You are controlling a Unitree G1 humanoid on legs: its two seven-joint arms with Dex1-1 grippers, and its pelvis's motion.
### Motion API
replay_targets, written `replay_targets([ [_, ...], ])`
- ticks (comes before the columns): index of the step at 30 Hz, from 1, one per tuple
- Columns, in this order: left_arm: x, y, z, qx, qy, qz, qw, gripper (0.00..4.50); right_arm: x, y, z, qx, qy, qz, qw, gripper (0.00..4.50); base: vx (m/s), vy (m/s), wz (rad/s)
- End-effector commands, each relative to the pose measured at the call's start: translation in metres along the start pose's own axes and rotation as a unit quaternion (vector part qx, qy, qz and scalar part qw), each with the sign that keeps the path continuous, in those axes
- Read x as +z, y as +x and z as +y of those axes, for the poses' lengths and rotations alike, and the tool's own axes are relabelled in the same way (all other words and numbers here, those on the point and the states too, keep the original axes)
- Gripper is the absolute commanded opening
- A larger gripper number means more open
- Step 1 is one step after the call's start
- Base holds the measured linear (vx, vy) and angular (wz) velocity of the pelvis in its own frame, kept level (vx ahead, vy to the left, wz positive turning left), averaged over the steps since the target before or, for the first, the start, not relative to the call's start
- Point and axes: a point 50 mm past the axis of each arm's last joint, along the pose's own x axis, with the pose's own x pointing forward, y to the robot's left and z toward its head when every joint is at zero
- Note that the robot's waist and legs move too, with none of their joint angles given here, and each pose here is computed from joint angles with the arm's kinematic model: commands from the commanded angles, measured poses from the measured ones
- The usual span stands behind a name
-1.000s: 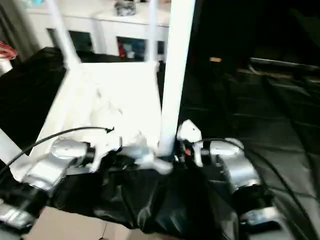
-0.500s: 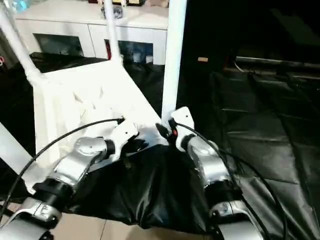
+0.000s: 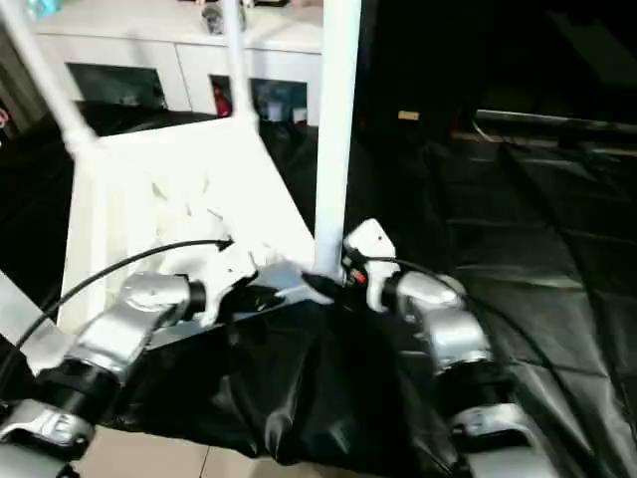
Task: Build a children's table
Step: Rotate leg to tighten
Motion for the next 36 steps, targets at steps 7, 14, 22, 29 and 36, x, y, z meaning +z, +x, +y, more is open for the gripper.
replay_targets([
  [7, 0.014, -0.009, -0.006, -0.074, 0.029, -0.043, 0.996, 0.00, -0.008, -0.007, 0.018, 0.145, 0.011, 0.034, 0.989, 2.75, 0.000, 0.000, 0.00],
  [14, 0.014, -0.013, -0.006, -0.093, 0.027, -0.044, 0.994, 0.00, -0.008, -0.007, 0.021, 0.172, 0.006, 0.045, 0.984, 2.19, 0.000, 0.000, 0.00],
  [22, 0.014, -0.010, -0.004, -0.070, 0.026, -0.049, 0.996, 0.00, -0.011, -0.003, 0.028, 0.174, 0.015, 0.036, 0.984, 2.01, 0.000, 0.000, 0.00],
  [29, 0.024, 0.013, -0.005, -0.014, 0.012, -0.069, 0.997, 0.00, -0.019, 0.017, 0.032, 0.082, 0.047, 0.005, 0.996, 1.99, 0.000, 0.000, 0.00],
  [36, 0.039, 0.042, -0.009, 0.046, -0.001, -0.071, 0.996, 0.00, -0.022, 0.055, 0.025, -0.111, 0.099, -0.001, 0.989, 1.98, 0.000, 0.000, 0.00],
])
